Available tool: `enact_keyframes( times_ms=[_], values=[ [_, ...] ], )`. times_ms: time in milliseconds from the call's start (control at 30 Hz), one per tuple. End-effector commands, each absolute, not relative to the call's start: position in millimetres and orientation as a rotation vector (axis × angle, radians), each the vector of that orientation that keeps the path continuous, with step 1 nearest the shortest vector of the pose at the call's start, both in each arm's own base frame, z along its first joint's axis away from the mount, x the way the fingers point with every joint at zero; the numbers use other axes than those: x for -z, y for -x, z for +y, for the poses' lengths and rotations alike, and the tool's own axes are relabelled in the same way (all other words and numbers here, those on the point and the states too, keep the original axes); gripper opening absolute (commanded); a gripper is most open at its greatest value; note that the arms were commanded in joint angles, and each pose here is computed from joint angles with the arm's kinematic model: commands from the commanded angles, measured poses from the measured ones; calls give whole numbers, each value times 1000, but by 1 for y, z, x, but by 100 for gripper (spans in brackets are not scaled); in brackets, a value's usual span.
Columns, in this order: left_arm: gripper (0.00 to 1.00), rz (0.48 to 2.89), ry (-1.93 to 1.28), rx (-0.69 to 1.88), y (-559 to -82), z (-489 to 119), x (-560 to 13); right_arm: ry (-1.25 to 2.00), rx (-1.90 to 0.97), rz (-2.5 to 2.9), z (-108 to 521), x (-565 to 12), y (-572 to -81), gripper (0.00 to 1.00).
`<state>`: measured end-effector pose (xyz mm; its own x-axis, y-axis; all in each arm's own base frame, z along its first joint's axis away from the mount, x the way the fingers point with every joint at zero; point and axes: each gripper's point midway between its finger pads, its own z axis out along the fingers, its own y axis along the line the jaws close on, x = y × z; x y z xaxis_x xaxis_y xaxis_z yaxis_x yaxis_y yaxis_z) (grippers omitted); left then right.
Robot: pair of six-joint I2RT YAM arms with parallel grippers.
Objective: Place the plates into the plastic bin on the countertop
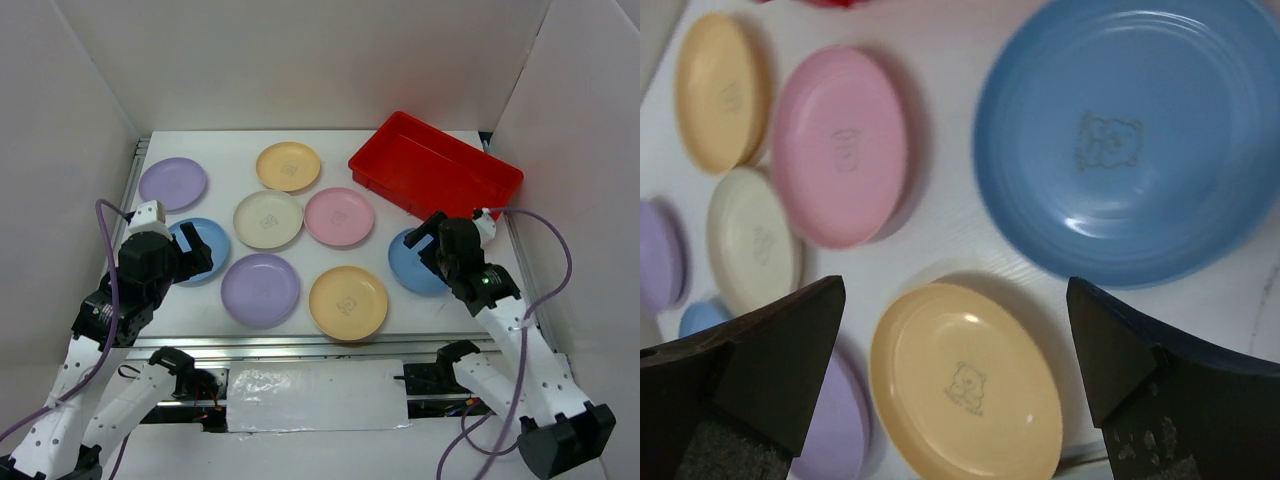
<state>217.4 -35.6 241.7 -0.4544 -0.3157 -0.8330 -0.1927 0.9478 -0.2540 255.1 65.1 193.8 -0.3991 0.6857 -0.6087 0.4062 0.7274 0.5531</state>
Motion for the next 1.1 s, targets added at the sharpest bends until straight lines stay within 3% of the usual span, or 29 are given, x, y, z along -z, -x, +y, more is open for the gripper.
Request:
enact_keyframes(
  times_ms=[0,333,633,1067],
  values=[
    [99,1996,344,173,-223,-37,-255,-1121,-322,1988,41,-152,-259,100],
    [99,1992,327,190,-222,-40,-256,-1467,-281,1845,-2,-89,-259,97],
    [99,1982,324,197,-222,-40,-259,-1536,-283,1895,-9,-48,-257,94],
    [99,1976,341,187,-220,-37,-259,-1511,-293,1972,-8,-21,-252,49]
  ],
)
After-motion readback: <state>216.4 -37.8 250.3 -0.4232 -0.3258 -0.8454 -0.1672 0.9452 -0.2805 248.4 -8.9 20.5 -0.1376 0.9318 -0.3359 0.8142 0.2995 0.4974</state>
